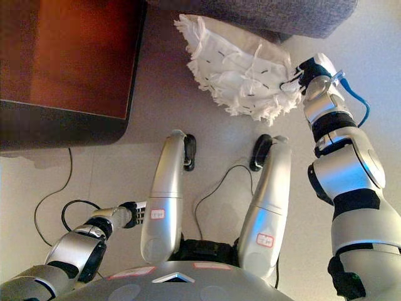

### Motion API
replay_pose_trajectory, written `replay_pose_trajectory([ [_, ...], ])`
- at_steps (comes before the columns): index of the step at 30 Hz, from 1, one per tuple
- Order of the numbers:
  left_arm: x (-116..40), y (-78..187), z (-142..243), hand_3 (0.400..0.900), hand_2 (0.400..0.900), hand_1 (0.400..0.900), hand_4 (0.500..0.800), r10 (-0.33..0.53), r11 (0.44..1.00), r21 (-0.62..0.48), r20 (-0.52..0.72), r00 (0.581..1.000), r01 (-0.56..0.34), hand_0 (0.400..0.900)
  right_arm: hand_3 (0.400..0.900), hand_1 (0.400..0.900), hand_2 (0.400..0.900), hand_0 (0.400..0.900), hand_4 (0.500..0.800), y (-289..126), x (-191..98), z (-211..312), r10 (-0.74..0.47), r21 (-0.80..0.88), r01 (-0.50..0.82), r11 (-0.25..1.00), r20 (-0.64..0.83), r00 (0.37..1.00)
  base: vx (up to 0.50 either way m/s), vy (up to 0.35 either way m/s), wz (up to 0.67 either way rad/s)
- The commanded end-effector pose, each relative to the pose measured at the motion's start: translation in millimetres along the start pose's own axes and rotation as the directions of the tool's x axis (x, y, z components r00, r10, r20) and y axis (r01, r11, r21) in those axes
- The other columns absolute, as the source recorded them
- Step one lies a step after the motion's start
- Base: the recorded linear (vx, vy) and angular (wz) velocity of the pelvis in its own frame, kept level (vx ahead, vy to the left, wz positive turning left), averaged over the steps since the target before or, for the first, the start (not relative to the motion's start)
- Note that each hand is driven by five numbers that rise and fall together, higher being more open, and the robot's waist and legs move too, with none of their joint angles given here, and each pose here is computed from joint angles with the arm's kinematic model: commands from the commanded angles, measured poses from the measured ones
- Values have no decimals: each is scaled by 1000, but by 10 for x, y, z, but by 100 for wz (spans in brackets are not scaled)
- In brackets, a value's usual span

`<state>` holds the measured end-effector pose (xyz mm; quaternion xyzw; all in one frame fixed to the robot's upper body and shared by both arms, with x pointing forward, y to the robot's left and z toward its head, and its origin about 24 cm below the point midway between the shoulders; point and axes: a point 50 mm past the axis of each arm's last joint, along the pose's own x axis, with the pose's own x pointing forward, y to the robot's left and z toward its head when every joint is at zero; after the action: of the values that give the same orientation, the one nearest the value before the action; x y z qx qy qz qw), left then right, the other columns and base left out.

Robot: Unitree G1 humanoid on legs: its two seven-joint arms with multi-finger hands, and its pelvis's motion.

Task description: Pick up the pillow and put it on the sofa.

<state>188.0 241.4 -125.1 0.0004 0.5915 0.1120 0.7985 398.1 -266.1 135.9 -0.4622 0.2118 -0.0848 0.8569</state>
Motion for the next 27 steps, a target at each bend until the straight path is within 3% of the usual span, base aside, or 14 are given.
replay_pose_trajectory([
  [1,27,330,-451,900,900,900,800,97,995,18,-131,987,-95,900,400,400,400,400,500,-155,-16,43,-47,27,45,999,77,996,0,0,0],
  [27,37,252,-414,900,900,900,800,118,993,4,-110,987,-119,900,400,400,400,400,500,-117,-48,155,1,80,-19,997,225,974,-1,-12,-1],
])
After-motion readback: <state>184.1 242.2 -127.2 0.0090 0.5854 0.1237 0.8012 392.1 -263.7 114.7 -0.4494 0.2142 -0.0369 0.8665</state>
